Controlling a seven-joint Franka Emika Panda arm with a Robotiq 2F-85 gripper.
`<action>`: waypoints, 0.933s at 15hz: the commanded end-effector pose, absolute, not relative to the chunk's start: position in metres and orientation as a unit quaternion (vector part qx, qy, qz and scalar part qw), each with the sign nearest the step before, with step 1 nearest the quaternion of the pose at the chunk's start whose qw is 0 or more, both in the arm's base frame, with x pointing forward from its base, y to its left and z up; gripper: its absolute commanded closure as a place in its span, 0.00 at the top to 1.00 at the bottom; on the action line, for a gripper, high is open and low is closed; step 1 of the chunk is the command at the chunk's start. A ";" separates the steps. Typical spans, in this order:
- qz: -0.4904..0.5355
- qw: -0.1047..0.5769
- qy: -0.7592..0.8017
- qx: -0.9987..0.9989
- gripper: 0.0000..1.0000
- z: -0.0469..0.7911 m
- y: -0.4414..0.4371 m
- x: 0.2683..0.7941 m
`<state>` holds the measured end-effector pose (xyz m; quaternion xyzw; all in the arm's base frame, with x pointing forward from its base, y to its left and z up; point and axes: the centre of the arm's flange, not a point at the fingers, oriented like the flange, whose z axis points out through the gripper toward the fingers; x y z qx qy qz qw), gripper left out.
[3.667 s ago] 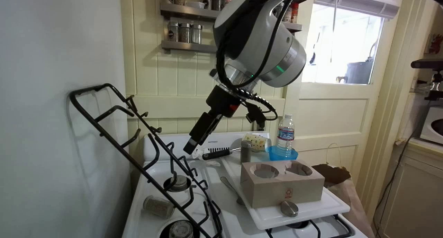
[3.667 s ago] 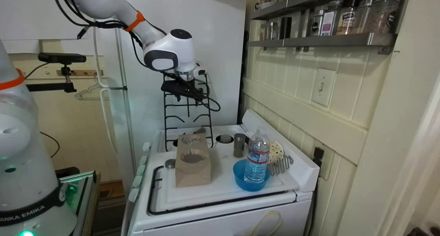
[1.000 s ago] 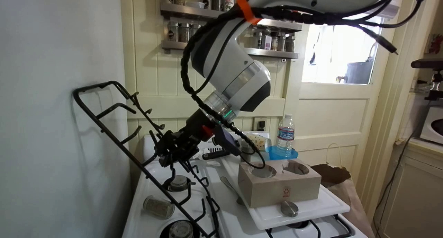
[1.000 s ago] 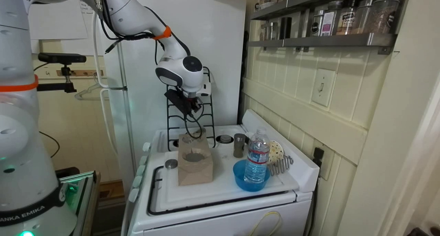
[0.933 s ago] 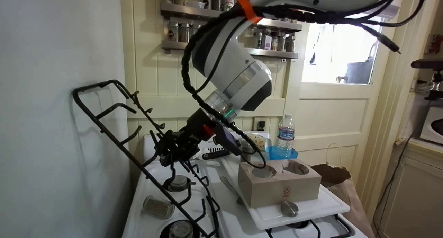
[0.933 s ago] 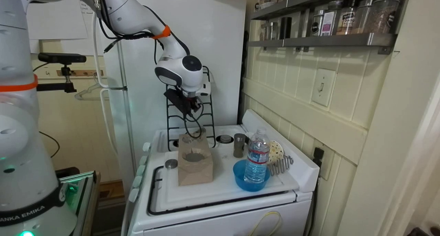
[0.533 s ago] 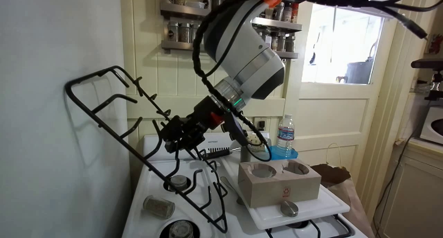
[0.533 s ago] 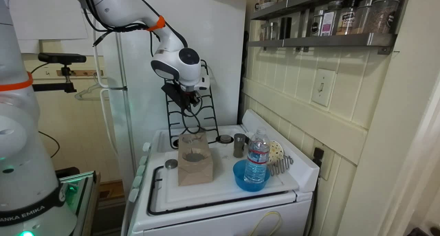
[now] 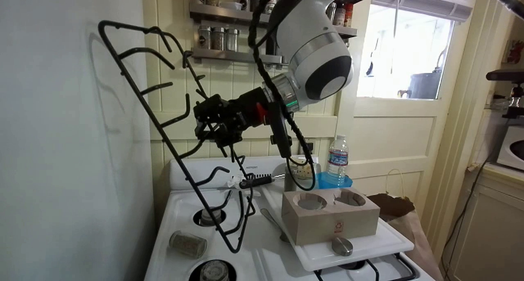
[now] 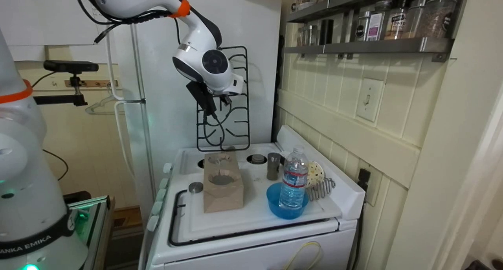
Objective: Move the gas stove plate forward
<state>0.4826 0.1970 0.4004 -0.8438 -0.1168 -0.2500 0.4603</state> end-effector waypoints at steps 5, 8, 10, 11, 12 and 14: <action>-0.348 0.488 0.028 -0.800 0.02 0.422 0.165 0.488; -0.378 0.474 0.090 -0.790 0.02 0.420 0.152 0.493; -0.350 0.468 0.080 -0.808 0.09 0.402 0.147 0.495; -0.354 0.467 0.089 -0.805 0.09 0.402 0.145 0.495; -0.356 0.468 0.092 -0.804 0.09 0.402 0.144 0.495; -0.363 0.461 0.114 -0.802 0.02 0.401 0.152 0.493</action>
